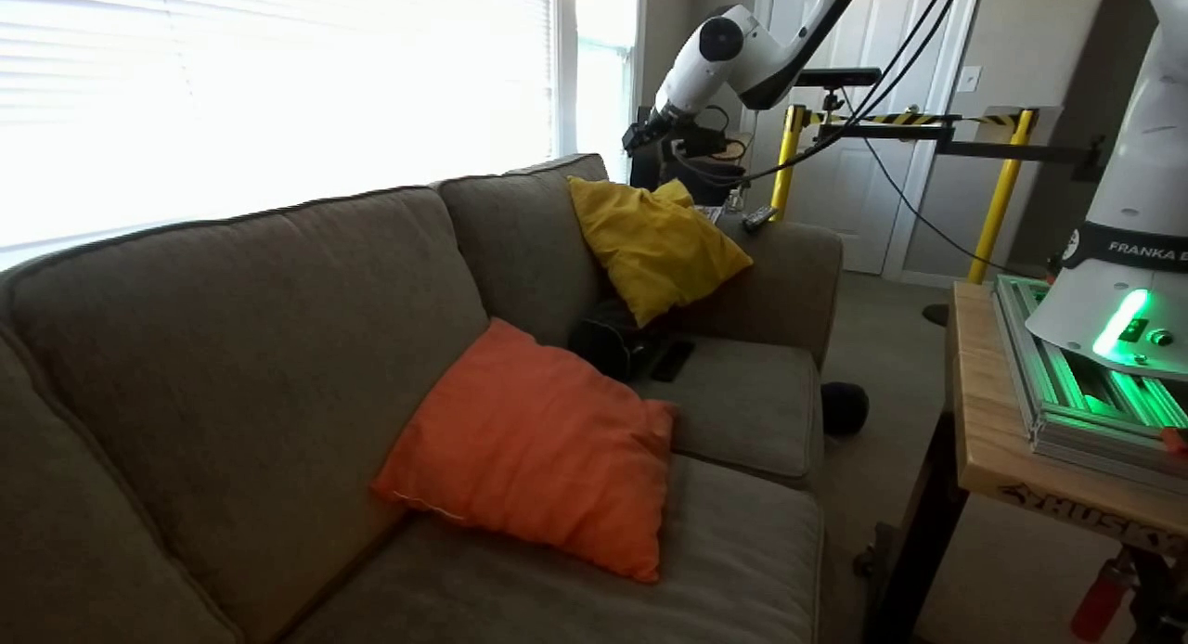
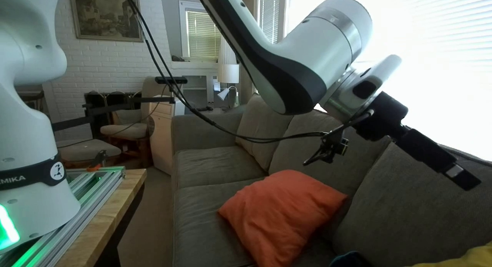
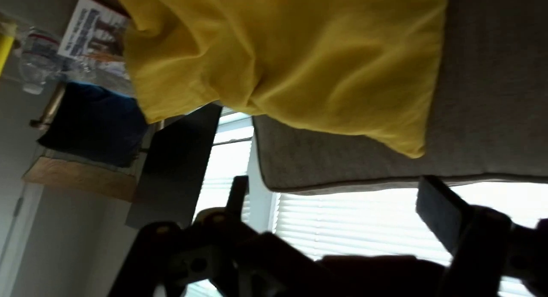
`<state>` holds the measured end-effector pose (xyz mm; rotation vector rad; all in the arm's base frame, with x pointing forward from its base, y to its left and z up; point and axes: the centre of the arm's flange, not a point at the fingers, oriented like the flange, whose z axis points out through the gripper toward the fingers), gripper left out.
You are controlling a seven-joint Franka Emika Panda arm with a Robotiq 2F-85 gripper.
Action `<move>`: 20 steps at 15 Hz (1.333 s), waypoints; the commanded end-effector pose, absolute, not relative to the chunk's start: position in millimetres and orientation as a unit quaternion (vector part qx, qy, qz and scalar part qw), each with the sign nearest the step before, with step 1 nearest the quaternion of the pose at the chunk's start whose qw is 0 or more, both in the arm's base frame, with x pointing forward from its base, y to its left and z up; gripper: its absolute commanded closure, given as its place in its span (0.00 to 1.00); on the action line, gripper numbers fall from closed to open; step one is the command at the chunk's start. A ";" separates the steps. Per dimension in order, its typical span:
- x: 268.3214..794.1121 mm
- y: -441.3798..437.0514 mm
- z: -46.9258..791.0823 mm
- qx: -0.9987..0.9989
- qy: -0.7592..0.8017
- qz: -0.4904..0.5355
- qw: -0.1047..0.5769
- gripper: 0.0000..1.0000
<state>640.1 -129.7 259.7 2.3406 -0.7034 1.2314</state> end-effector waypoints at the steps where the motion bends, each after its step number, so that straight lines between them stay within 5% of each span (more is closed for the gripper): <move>1: 656.9 -102.7 252.3 0.878 -0.190 0.417 0.136 0.00; 11: 621.9 -15.8 260.2 0.954 -0.001 0.298 -0.029 0.00; 16: 580.0 -0.8 234.0 0.977 0.071 0.203 -0.007 0.00; 20: 531.7 -8.3 184.7 0.972 0.064 0.228 -0.007 0.00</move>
